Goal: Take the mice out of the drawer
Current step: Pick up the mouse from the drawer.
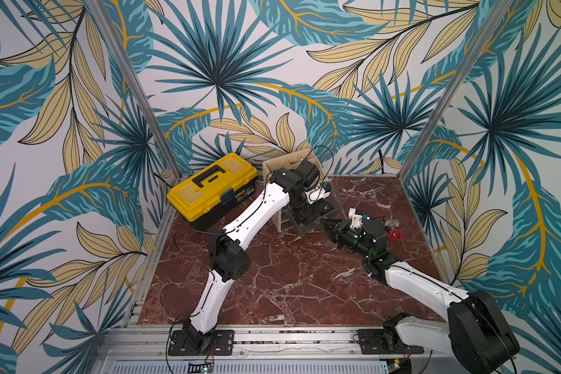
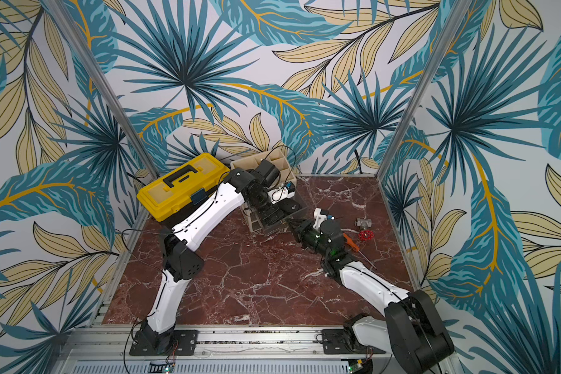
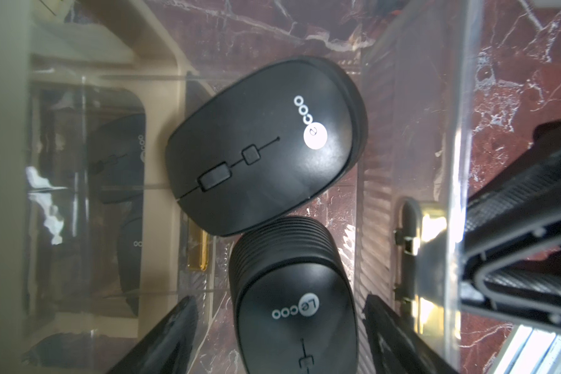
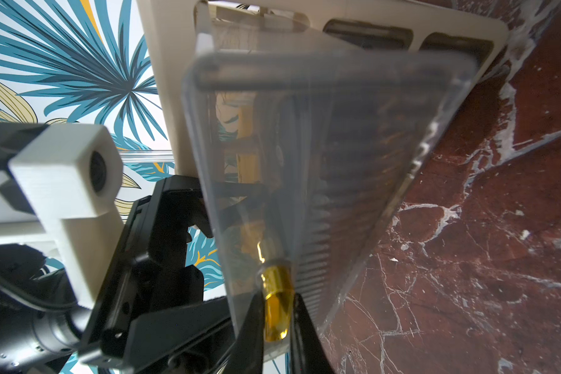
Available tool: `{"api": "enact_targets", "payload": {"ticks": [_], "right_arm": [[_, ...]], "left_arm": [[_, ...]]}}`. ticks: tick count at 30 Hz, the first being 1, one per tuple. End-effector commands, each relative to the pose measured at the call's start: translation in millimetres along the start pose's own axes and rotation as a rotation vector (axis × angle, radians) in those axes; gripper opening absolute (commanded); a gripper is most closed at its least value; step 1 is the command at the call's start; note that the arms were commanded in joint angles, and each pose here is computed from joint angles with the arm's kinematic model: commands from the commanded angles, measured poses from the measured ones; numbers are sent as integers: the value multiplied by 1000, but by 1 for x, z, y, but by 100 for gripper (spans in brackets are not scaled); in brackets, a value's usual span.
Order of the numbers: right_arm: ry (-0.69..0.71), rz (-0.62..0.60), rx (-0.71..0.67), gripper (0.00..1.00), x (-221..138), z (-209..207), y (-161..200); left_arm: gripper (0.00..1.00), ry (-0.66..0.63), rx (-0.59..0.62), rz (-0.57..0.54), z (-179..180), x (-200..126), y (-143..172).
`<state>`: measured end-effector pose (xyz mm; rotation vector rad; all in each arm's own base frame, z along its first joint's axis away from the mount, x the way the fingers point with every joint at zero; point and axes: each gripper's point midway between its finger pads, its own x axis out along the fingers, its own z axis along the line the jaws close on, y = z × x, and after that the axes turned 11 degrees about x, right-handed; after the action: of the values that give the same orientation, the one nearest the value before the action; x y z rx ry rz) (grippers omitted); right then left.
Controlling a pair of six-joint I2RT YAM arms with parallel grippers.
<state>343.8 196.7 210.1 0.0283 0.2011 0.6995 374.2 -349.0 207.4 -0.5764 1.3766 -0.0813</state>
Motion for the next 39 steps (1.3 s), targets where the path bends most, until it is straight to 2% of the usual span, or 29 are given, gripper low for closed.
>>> {"api": "enact_targets", "payload": {"ticks": [1, 8, 16, 28, 39], "right_arm": [[-3, 42, -34, 6, 3, 6, 9], [-2, 41, -35, 6, 4, 7, 8], [-6, 44, -42, 6, 5, 13, 9], [-14, 44, -45, 6, 7, 18, 8], [-21, 46, -46, 6, 8, 21, 8]], "left_arm": [[84, 98, 29, -48, -26, -23, -7], [86, 169, 32, -84, -34, -35, -6], [86, 177, 24, -22, -35, -14, 4], [84, 87, 72, 67, -34, 14, 10], [76, 45, 77, 113, -32, 33, 12]]}}
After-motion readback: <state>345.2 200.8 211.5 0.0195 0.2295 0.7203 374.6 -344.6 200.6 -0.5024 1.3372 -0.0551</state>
